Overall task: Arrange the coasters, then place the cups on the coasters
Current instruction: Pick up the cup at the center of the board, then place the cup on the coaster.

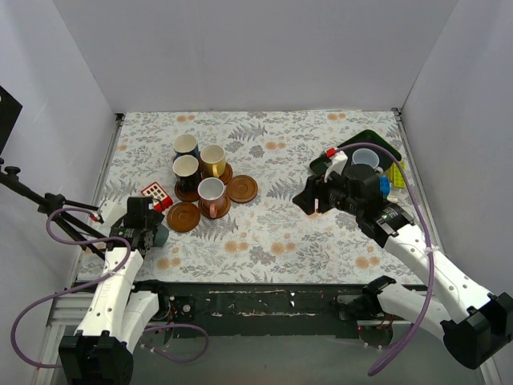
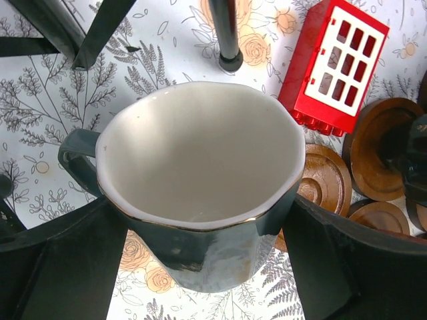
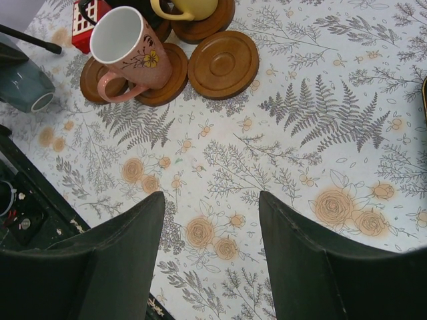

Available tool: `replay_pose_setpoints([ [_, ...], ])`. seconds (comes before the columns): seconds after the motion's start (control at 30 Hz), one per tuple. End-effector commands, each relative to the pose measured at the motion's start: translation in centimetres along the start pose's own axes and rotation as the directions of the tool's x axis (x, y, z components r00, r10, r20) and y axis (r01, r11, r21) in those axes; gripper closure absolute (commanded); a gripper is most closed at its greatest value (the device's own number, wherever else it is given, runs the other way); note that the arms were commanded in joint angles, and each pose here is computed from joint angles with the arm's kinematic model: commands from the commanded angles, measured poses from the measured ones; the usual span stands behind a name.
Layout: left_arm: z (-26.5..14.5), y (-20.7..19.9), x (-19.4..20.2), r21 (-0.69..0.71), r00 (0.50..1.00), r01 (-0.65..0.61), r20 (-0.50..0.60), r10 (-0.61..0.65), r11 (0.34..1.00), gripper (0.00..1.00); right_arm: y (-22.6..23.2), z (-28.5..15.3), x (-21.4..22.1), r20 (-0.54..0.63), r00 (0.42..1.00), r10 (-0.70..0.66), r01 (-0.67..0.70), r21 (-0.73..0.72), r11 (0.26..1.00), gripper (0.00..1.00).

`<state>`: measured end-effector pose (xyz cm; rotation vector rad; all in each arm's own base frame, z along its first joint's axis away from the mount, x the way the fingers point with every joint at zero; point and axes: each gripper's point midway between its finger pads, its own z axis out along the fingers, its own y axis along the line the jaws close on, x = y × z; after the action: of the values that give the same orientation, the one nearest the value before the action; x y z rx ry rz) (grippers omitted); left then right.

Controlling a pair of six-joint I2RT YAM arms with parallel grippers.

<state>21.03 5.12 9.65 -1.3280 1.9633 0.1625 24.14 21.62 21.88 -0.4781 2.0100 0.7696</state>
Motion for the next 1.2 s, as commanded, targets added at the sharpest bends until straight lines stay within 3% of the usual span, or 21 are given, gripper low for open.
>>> replay_pose_setpoints([
  [0.0,-1.2,-2.2,-2.5,0.094,0.997,-0.014,0.081,0.006,0.996,1.0,0.5,0.2,-1.3,0.045,0.999,-0.009,0.009,-0.017,1.0,0.34],
  [0.6,-2.6,-4.9,-1.9,0.251,0.992,-0.111,0.091,0.091,0.962,1.0,0.3,0.8,-0.5,0.021,1.0,0.021,-0.021,-0.018,1.0,0.35],
  [1.03,-7.2,-7.8,0.0,0.465,0.973,-0.23,0.096,0.21,0.855,1.0,1.0,0.4,-1.6,0.022,0.999,0.043,-0.042,-0.028,0.999,0.36],
  [1.17,-9.0,-8.2,-0.6,0.518,0.978,-0.208,0.095,0.186,0.83,1.0,1.0,0.2,-1.8,0.023,0.999,0.048,-0.047,-0.021,0.999,0.36],
])
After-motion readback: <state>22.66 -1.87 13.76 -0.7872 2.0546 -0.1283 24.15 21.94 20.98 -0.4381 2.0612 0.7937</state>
